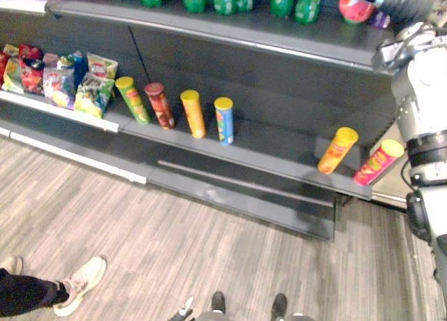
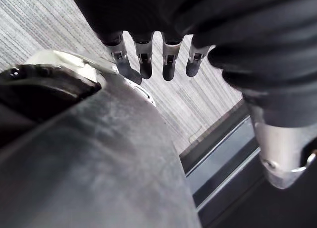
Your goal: Put the gum and the chips on the shelf.
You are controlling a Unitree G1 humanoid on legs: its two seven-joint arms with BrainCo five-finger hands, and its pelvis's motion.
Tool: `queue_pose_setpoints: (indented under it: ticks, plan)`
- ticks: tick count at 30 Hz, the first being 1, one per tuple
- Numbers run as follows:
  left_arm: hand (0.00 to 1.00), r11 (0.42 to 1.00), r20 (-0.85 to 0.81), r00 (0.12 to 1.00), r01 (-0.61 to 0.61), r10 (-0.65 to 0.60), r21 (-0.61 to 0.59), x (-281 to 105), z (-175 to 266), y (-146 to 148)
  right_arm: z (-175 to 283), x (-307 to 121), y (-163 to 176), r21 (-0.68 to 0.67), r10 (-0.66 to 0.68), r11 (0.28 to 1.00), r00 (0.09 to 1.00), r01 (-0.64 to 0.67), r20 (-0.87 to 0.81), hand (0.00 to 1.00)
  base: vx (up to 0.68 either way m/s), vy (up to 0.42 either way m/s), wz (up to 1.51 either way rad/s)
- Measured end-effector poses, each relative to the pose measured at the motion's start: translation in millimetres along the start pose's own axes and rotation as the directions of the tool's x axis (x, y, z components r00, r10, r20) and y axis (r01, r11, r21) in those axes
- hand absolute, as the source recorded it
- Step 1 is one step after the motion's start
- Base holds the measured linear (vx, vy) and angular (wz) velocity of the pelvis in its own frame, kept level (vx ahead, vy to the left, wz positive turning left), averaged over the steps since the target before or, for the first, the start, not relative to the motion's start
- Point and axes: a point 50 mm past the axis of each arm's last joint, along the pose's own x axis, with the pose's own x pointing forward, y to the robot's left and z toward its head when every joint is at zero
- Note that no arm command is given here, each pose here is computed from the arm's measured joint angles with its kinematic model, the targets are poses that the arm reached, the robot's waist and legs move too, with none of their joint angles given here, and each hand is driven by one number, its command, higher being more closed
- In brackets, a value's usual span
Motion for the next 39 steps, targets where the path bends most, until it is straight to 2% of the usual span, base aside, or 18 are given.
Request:
queue_pose_setpoints:
  ticks: [10,17,39]
  plan:
    - [0.0,0.999,0.028,0.999,0.028,-0.029,0.029,2,8,-6,-11,-4,-17,-0.055,-0.082,0.995,0.995,0.078,-0.06,1.0,0.0,-0.002,0.03]
    - [0.0,0.997,0.041,0.998,0.054,-0.056,0.055,4,13,-13,29,14,-28,-0.072,-0.124,0.989,0.989,0.13,0.078,1.0,0.0,-0.003,0.03]
    - [0.0,0.995,0.058,0.996,0.068,-0.073,0.074,5,16,-17,38,16,-27,-0.071,-0.095,0.992,0.988,0.103,0.118,1.0,0.01,0.002,-0.02]
